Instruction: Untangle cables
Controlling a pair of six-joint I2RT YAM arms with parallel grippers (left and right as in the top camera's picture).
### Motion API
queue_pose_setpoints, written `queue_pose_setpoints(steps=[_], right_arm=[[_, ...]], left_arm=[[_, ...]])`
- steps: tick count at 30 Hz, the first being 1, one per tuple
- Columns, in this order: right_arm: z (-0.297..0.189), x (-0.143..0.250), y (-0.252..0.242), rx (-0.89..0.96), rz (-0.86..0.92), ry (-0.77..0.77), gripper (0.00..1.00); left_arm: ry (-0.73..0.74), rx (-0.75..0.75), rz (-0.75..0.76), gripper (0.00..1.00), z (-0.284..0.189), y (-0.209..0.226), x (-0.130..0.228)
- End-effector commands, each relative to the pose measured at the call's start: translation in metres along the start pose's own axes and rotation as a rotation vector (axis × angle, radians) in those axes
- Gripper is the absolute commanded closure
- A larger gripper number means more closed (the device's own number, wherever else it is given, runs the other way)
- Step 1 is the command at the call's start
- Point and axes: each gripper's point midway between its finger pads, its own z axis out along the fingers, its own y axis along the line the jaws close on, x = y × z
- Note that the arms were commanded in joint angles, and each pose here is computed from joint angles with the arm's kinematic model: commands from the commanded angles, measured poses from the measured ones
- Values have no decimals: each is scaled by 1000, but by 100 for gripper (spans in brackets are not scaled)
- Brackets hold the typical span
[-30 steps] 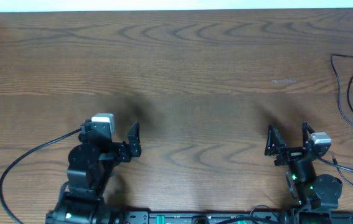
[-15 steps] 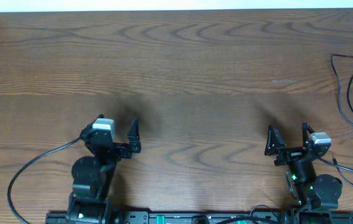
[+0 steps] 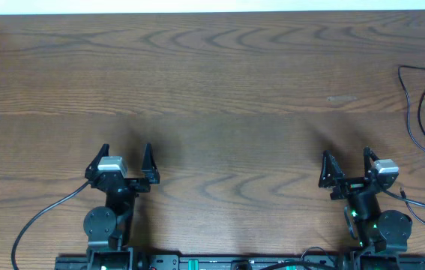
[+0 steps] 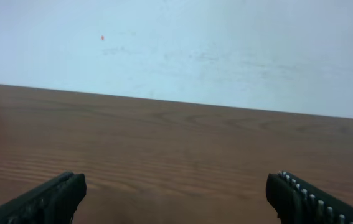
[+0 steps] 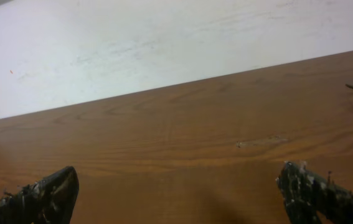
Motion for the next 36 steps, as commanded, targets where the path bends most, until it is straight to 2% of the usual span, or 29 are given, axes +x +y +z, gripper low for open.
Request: queue_pose_setpoints(steps=[1,7,17,36], right_arm=[[0,1,2,-8,8,2,1],[0,1,2,-8,8,2,1],[0,1,2,-8,8,2,1],[0,1,2,-8,8,2,1]], left_arm=[[7,-16,2,2,-2,5,10],[16,-25,48,2,-3,7,13],[151,-46,53,2,-8,12,46],[126,-37,75,2,-9,10,41]])
